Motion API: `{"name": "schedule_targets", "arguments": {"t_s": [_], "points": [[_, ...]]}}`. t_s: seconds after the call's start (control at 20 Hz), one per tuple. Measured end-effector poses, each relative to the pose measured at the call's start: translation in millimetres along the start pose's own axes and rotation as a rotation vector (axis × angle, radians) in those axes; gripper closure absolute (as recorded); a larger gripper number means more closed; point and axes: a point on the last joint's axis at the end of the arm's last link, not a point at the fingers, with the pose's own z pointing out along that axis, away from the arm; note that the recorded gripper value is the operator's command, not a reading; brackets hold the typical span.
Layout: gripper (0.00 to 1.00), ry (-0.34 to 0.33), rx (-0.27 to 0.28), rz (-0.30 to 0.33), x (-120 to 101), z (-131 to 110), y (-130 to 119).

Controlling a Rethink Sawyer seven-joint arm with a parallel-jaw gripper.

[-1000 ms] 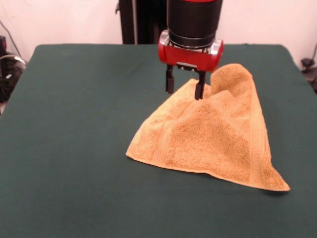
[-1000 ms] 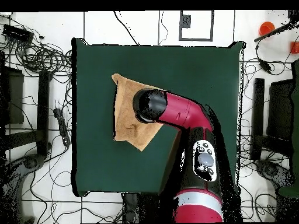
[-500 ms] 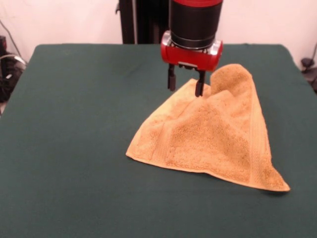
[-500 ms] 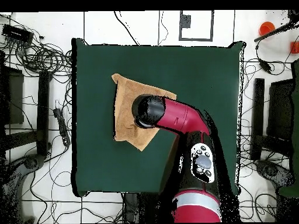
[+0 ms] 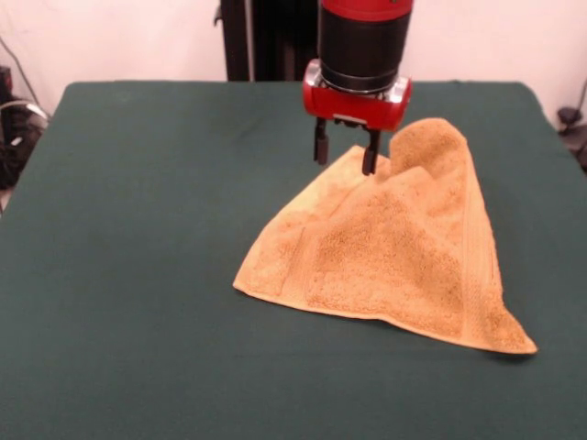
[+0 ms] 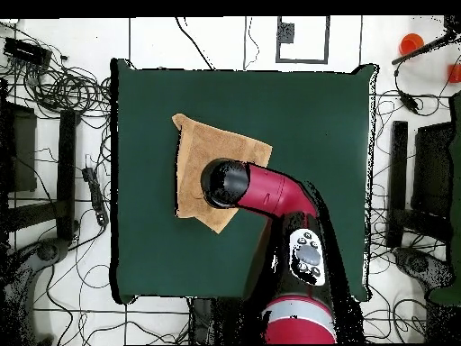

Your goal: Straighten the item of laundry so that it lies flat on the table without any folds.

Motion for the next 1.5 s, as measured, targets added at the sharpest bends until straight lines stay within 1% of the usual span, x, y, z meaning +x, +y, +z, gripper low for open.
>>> {"name": "schedule_targets", "arguments": {"t_s": [0.75, 1.5], "points": [[0.0, 0.051, 0.016, 0.001, 37.4, 18.7, -6.5], [0.0, 0.057, 0.017, 0.001, 39.9, 20.0, -7.0]]}}
